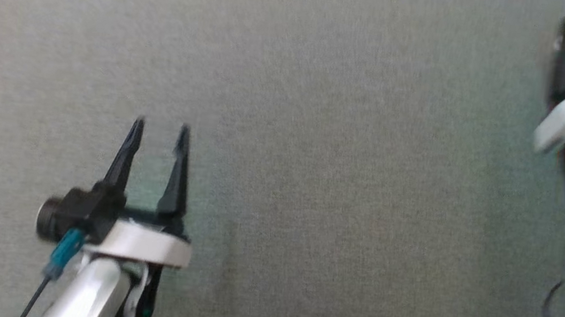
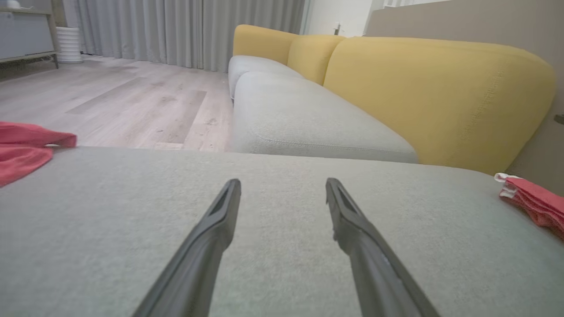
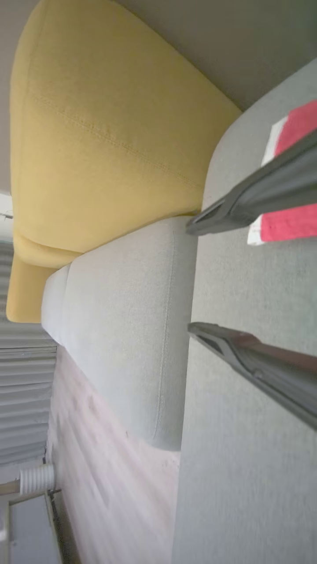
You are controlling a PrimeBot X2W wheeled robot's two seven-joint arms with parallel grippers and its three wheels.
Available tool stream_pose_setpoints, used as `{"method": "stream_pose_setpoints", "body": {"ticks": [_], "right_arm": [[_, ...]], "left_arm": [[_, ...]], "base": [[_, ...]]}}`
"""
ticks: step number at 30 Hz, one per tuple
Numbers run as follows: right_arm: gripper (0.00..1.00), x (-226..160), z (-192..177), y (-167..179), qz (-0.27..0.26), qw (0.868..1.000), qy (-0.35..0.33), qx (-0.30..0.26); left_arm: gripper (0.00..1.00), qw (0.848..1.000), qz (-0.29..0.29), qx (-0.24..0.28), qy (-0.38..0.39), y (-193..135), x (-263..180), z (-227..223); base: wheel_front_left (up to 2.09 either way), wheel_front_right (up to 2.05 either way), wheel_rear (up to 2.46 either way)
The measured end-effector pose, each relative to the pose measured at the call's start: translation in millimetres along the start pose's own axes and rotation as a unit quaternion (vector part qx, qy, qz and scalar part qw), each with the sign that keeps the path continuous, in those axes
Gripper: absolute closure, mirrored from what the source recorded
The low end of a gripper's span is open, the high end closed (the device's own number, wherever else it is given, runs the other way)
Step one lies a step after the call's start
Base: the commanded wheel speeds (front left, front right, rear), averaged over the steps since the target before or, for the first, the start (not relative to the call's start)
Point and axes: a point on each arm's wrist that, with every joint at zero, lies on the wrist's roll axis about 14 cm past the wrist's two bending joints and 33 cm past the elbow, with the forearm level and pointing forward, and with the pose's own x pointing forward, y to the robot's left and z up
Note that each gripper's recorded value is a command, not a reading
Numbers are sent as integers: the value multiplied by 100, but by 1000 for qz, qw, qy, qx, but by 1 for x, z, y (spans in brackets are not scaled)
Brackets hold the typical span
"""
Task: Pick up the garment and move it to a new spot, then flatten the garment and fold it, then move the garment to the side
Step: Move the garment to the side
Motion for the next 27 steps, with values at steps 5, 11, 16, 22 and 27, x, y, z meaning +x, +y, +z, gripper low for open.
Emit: {"method": "stream_pose_setpoints", "body": {"ticks": [5,11,16,22,27], "right_arm": [[0,-31,6,38,31,998,-32,33],[0,-68,1,65,52,996,-51,48],[0,-110,-28,78,62,996,-33,62],[0,-147,-51,94,82,991,-18,108],[0,-164,-62,105,94,988,-6,119]], "left_arm": [[0,999,46,-3,2,21,-34,1],[0,997,74,-5,5,32,-66,-1],[0,996,92,-7,9,38,-90,-6],[0,994,107,-24,12,41,-107,-11],[0,993,109,-27,24,39,-114,-20]], "base": [[0,0,0],[0,0,0],[0,0,0],[0,0,0],[0,0,0]]}}
